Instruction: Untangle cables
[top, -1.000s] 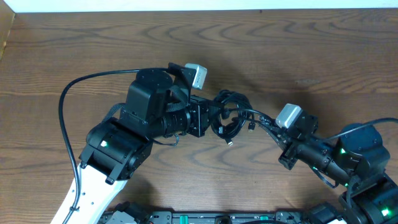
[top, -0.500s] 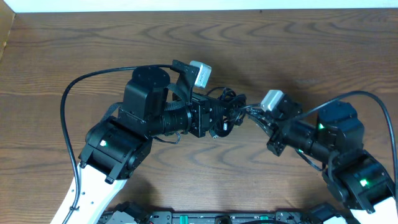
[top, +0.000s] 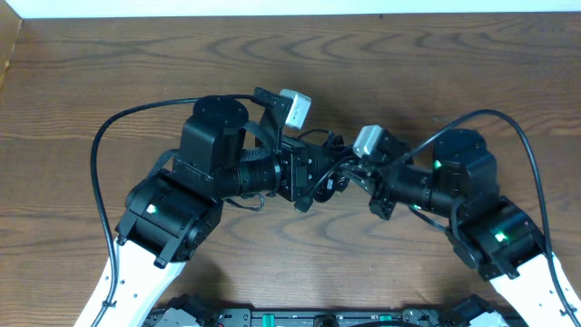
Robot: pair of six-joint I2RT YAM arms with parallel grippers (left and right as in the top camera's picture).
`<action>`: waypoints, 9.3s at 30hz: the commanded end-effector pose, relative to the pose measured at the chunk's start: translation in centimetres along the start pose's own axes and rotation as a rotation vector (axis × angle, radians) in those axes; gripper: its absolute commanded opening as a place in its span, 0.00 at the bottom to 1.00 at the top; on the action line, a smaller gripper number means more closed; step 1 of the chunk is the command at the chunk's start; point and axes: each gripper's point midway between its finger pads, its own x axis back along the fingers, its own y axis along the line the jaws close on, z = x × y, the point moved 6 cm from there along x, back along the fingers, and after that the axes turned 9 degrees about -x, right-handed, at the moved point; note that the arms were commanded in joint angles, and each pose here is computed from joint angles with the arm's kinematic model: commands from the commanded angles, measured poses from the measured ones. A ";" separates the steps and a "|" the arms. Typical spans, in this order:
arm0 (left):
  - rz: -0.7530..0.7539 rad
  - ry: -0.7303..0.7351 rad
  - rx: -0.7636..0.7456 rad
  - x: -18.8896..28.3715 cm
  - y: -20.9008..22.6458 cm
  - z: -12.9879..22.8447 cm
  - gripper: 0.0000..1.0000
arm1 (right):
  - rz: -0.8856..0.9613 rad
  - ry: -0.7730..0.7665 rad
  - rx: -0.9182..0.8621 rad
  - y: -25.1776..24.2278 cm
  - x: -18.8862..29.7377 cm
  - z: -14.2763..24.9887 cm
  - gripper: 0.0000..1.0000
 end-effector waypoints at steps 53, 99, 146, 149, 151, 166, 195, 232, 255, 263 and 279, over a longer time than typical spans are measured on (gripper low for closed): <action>0.295 -0.323 0.862 4.9 -1.2 -8.4 0.08 | 0.370 -0.346 -0.809 -3.6 7.0 -2.1 0.99; 0.420 -0.213 0.789 4.6 -4.1 -8.0 0.07 | 0.580 -0.527 -0.796 -9.7 4.7 -4.1 0.99; 0.564 -0.397 0.707 9.5 -4.5 -11.8 0.07 | 0.008 -0.723 -0.535 -4.2 6.9 -11.7 0.99; 0.565 -0.386 0.704 9.5 -4.6 -11.7 0.07 | -0.001 -0.743 -0.517 -4.1 7.1 -12.1 0.99; 0.565 -0.385 0.704 9.5 -4.6 -11.7 0.07 | -0.014 -0.749 -0.514 -3.9 7.3 -12.3 0.99; 0.580 -0.351 0.659 8.8 -5.5 -11.3 0.07 | -0.047 -0.783 -0.430 -3.1 7.8 -13.1 0.99; 0.622 -0.270 0.604 7.5 -7.5 -10.3 0.07 | 0.358 -0.769 -0.732 -9.0 6.9 -9.2 0.95; 0.588 -0.388 0.637 8.1 -6.3 -11.4 0.07 | 0.085 -0.590 -0.588 -5.5 6.5 -9.1 0.93; 0.665 -0.249 0.619 6.3 -9.4 -9.8 0.07 | 0.172 -0.858 -0.564 -7.6 8.1 -12.2 0.99; 0.670 -0.249 0.612 6.5 -9.6 -9.7 0.08 | 0.401 -0.832 -0.679 -10.5 7.7 -9.9 0.99; 0.679 -0.265 0.609 6.8 -9.8 -9.9 0.07 | 0.720 -0.516 -0.691 -12.6 6.6 -3.5 0.99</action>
